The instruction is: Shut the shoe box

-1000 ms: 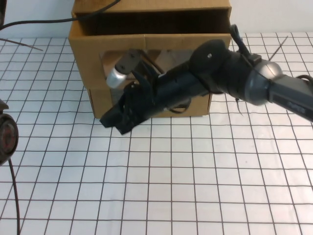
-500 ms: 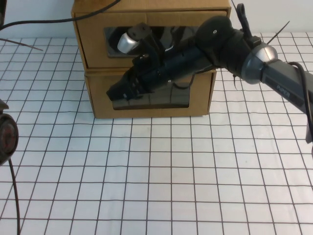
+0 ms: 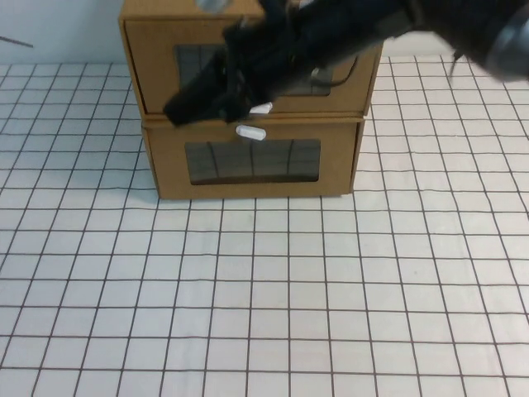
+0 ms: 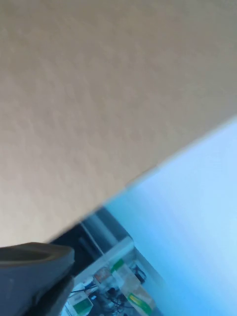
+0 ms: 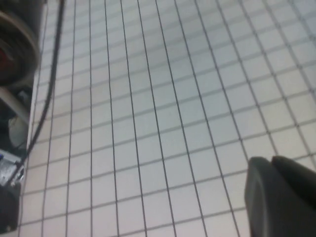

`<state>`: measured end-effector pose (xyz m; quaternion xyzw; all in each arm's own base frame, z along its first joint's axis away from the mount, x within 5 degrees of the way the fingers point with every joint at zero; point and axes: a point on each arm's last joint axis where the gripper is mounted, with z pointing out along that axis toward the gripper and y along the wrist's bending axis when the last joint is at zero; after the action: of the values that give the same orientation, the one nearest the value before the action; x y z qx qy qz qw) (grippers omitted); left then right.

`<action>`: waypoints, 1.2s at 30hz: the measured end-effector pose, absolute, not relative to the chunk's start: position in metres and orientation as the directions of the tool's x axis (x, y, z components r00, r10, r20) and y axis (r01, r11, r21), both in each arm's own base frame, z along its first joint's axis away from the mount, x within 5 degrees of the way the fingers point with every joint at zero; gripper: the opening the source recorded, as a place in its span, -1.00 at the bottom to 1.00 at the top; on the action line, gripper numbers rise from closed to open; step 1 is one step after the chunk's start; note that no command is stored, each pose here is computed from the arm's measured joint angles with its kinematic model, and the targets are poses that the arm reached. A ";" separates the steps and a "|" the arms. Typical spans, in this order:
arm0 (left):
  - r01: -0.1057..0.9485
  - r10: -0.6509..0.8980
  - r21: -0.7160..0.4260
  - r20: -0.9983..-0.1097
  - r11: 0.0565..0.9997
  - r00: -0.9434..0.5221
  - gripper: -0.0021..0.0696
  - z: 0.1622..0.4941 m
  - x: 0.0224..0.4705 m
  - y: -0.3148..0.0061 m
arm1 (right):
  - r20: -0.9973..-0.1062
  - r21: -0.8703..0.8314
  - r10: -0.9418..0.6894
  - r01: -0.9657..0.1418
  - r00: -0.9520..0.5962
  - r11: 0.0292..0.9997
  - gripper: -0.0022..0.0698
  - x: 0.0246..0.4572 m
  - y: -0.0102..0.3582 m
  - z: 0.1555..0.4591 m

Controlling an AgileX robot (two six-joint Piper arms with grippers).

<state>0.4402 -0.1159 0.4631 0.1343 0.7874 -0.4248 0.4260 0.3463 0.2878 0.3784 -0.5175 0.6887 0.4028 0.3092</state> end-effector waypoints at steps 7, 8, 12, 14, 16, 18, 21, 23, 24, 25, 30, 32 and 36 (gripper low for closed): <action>0.668 -0.147 -0.399 -0.904 0.628 -0.402 -0.96 0.549 0.361 -0.104 | -0.900 0.056 -0.394 -0.945 -0.187 0.322 -0.97 0.278 0.215 0.495; 0.679 -0.145 -0.380 -0.914 0.628 -0.378 -0.96 0.557 0.351 -0.103 | -0.893 0.022 -0.408 -0.925 -0.188 0.379 -0.97 0.268 0.203 0.506; 0.716 -0.126 -0.285 -0.955 0.637 -0.269 -0.96 0.588 0.310 -0.098 | -0.856 -0.136 -0.467 -0.775 -0.222 0.617 -0.97 0.235 0.151 0.536; 0.718 -0.119 -0.248 -0.967 0.650 -0.227 -0.96 0.598 0.294 -0.095 | -0.858 -0.169 -0.455 -0.707 -0.238 0.687 -0.97 0.212 0.130 0.547; 0.715 -0.116 -0.220 -0.975 0.663 -0.192 -0.96 0.607 0.281 -0.092 | -0.866 -0.184 -0.437 -0.655 -0.245 0.733 -0.97 0.188 0.111 0.553; 0.714 -0.114 -0.202 -0.979 0.671 -0.170 -0.96 0.613 0.271 -0.091 | -0.874 -0.179 -0.413 -0.620 -0.257 0.764 -0.97 0.165 0.096 0.549; 0.715 -0.113 -0.187 -0.982 0.674 -0.150 -0.96 0.618 0.261 -0.089 | -0.886 -0.163 -0.378 -0.584 -0.268 0.796 -0.97 0.141 0.080 0.527; 0.722 -0.116 -0.183 -0.983 0.667 -0.142 -0.96 0.621 0.256 -0.089 | -0.895 -0.147 -0.350 -0.561 -0.274 0.815 -0.97 0.131 0.073 0.504; 0.726 -0.115 -0.182 -0.983 0.663 -0.142 -0.96 0.621 0.255 -0.089 | -0.905 -0.138 -0.329 -0.545 -0.269 0.827 -0.97 0.126 0.069 0.491; 0.730 -0.115 -0.178 -0.984 0.660 -0.136 -0.96 0.622 0.253 -0.090 | -0.914 -0.129 -0.308 -0.529 -0.264 0.839 -0.97 0.122 0.066 0.477; 0.737 -0.114 -0.173 -0.985 0.654 -0.129 -0.96 0.624 0.250 -0.090 | -0.938 -0.068 -0.222 -0.487 -0.265 0.871 -0.97 0.105 0.055 0.397; 0.737 -0.113 -0.170 -0.985 0.654 -0.128 -0.96 0.624 0.250 -0.090 | -0.943 -0.053 -0.204 -0.485 -0.264 0.873 -0.97 0.099 0.052 0.371; 0.737 -0.112 -0.170 -0.985 0.654 -0.128 -0.96 0.624 0.250 -0.090 | -0.950 -0.029 -0.174 -0.483 -0.258 0.875 -0.97 0.088 0.047 0.322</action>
<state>0.2499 -0.0898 0.6236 0.2340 0.6676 -0.3440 0.6174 0.0879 0.0472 0.3220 -0.2103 0.7815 0.1352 0.5717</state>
